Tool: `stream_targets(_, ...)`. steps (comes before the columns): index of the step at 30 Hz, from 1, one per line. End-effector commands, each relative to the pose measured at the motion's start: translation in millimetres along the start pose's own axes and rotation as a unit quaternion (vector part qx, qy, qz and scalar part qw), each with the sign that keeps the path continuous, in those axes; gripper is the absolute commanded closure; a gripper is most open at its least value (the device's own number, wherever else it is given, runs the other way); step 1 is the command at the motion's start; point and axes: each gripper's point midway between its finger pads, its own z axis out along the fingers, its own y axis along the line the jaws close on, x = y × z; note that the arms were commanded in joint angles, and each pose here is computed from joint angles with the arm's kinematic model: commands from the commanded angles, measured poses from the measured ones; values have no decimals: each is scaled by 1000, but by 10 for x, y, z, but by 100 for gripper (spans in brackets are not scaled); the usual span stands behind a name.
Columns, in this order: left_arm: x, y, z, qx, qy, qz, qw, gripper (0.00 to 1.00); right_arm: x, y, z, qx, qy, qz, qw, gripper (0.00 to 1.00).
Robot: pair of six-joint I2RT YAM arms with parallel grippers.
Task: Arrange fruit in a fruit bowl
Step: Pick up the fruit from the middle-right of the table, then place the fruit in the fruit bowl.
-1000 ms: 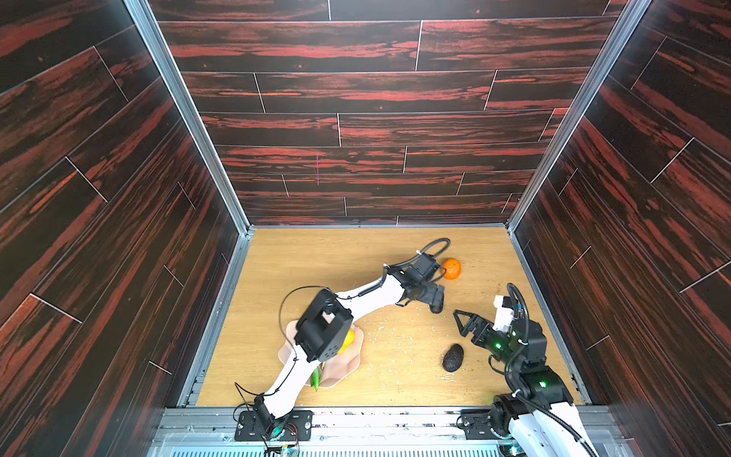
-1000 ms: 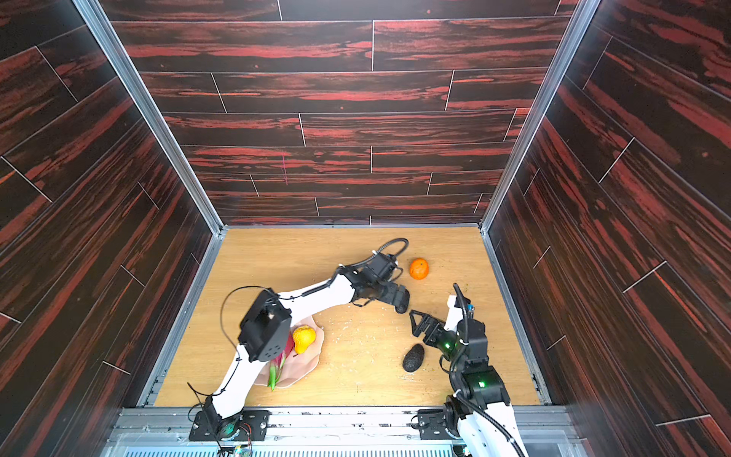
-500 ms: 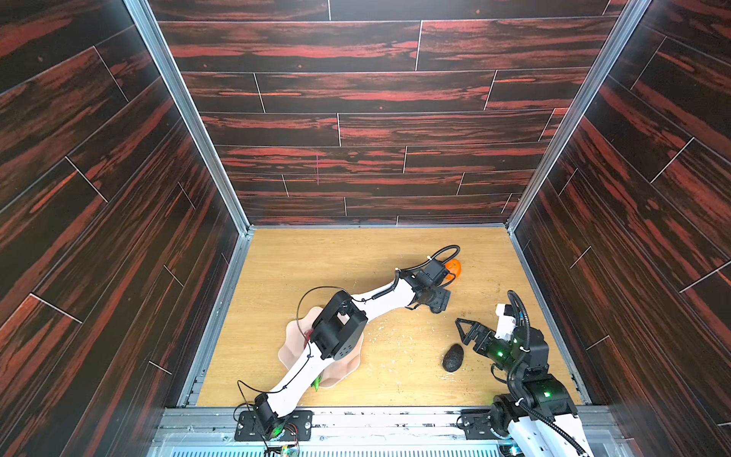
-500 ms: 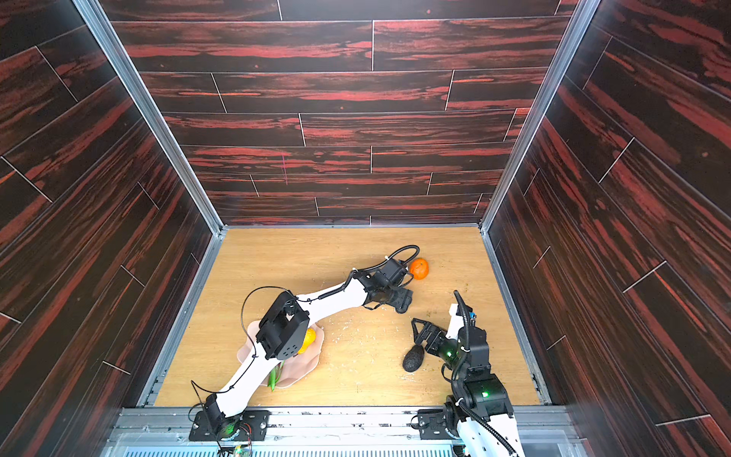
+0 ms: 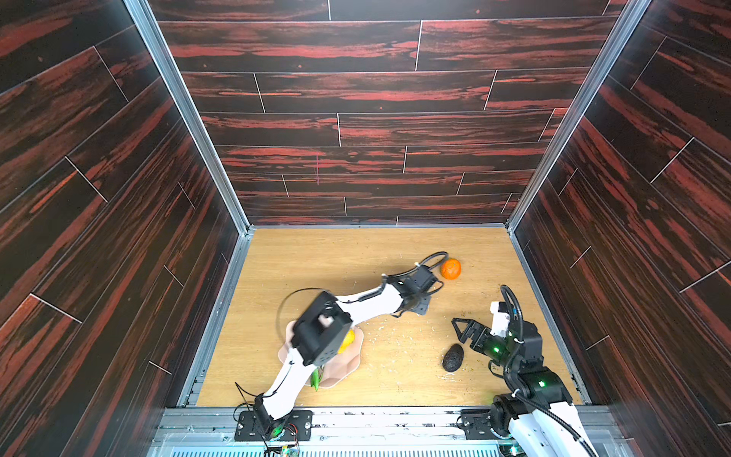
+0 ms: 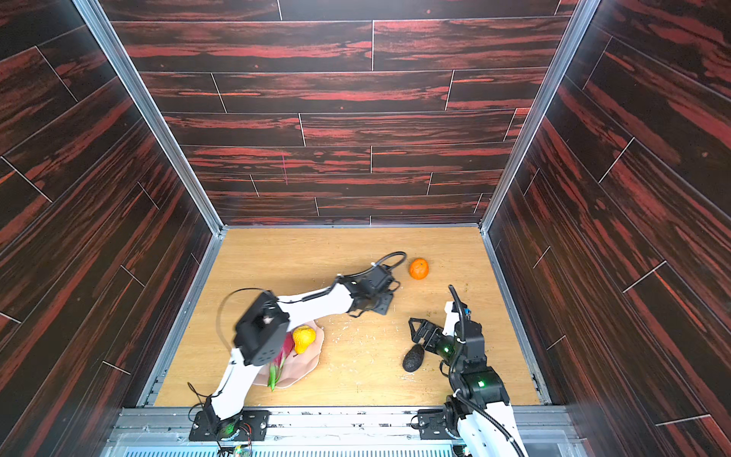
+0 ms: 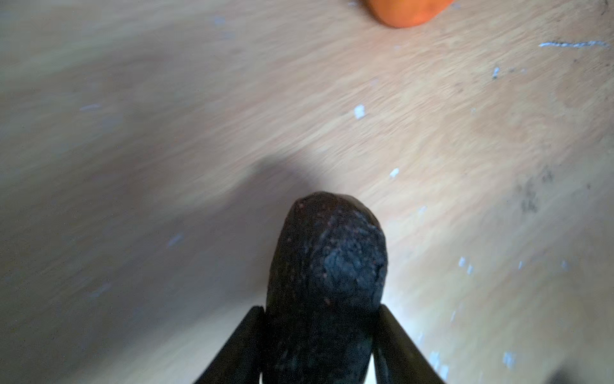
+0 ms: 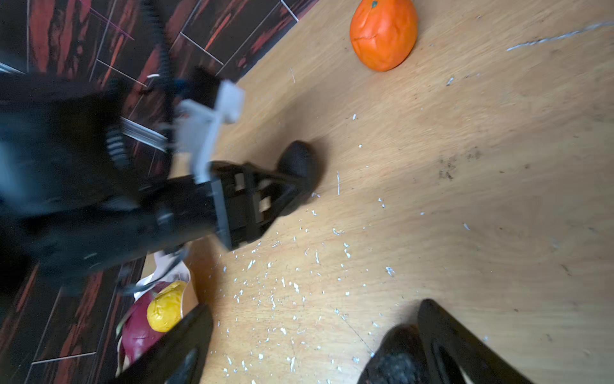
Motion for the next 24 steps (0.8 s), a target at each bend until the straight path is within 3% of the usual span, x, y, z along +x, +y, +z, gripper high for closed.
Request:
stream_targets(1,-369,505,-925,-52,-104,-46,992,47,-94,313,86,-72,7,-41,997,1)
stream_targets(5,209,1226,-1542,-169,-94,-87,977,47,-111,776,191,-150,32,-94,984,1)
stream_targets(9,831,1724,-2152,-240,-91,-135,957,46,34,1283,358,-210,64,-151,964,1)
stream_targets(14,1506,2217,-2765,-308,-112,-229,916,47,219,1638,604,-265,100,-141,949,1)
stream_targets(17,1789,2327,-2811,-322,-100,-252,907,47,295,1721,685,-273,113,-144,944,1)
stream_targets(21,2183,2488,-2892,-374,-60,-291,878,46,350,1750,725,-270,125,-148,943,1)
stream_targets(24,2191,2413,-2673,-340,-67,-302,888,45,351,1737,722,-266,126,-150,944,1)
